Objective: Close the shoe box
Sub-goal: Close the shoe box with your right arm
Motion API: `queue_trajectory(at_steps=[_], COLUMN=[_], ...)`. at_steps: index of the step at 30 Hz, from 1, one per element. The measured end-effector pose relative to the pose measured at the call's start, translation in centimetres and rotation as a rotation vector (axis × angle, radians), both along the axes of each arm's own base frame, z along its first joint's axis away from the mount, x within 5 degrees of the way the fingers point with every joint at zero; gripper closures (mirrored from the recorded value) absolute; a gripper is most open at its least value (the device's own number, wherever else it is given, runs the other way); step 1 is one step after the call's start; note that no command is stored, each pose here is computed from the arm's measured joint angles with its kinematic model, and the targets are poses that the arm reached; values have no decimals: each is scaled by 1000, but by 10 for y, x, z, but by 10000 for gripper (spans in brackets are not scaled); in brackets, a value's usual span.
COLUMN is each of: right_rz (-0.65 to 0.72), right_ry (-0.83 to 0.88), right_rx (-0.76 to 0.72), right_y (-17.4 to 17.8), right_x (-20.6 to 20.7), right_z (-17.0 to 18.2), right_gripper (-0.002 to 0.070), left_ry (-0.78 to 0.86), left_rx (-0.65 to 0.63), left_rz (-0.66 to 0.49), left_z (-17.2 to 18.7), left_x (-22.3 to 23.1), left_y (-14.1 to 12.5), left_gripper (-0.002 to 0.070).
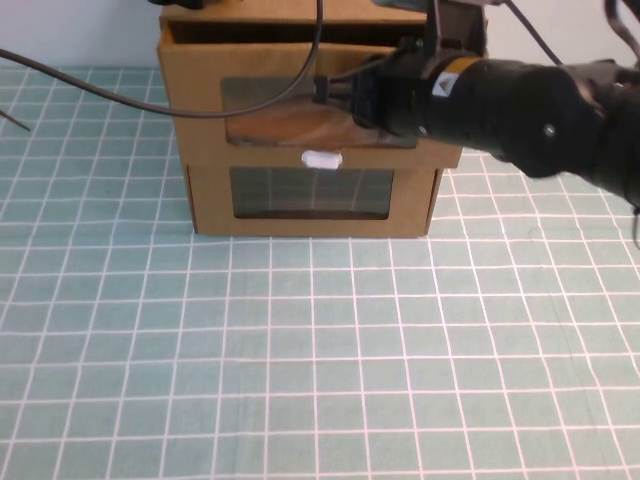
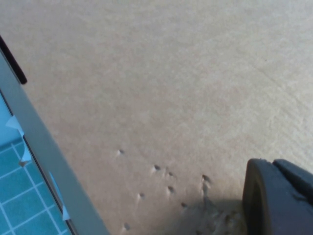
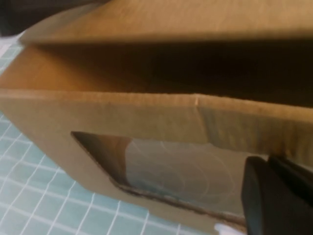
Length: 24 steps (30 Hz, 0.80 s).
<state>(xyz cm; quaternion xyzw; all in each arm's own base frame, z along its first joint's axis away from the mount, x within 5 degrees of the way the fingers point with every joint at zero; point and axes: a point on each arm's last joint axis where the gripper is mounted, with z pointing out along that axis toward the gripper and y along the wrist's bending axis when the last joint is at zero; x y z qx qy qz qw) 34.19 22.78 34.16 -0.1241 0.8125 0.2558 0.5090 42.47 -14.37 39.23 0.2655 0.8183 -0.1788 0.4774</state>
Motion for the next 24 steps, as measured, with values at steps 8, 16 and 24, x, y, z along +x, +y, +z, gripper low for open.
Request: queue_trajectory(at_steps=[8,16,24], right_rz=[-26,-36,-32], right_ry=[-13,-8,32], right_rx=[11,12,-7], right_y=[7,12,11], right_x=[30,51,56], right_z=[-5,-7,-7], right_gripper=[687,687,687], left_ry=[0,-1,3], left_rx=[-2,-3,-1], left_rz=[0,1,-4], left_z=[0,0,1], left_x=[0,0,-1], left_y=[0,0,0], left_gripper=[680,680,680])
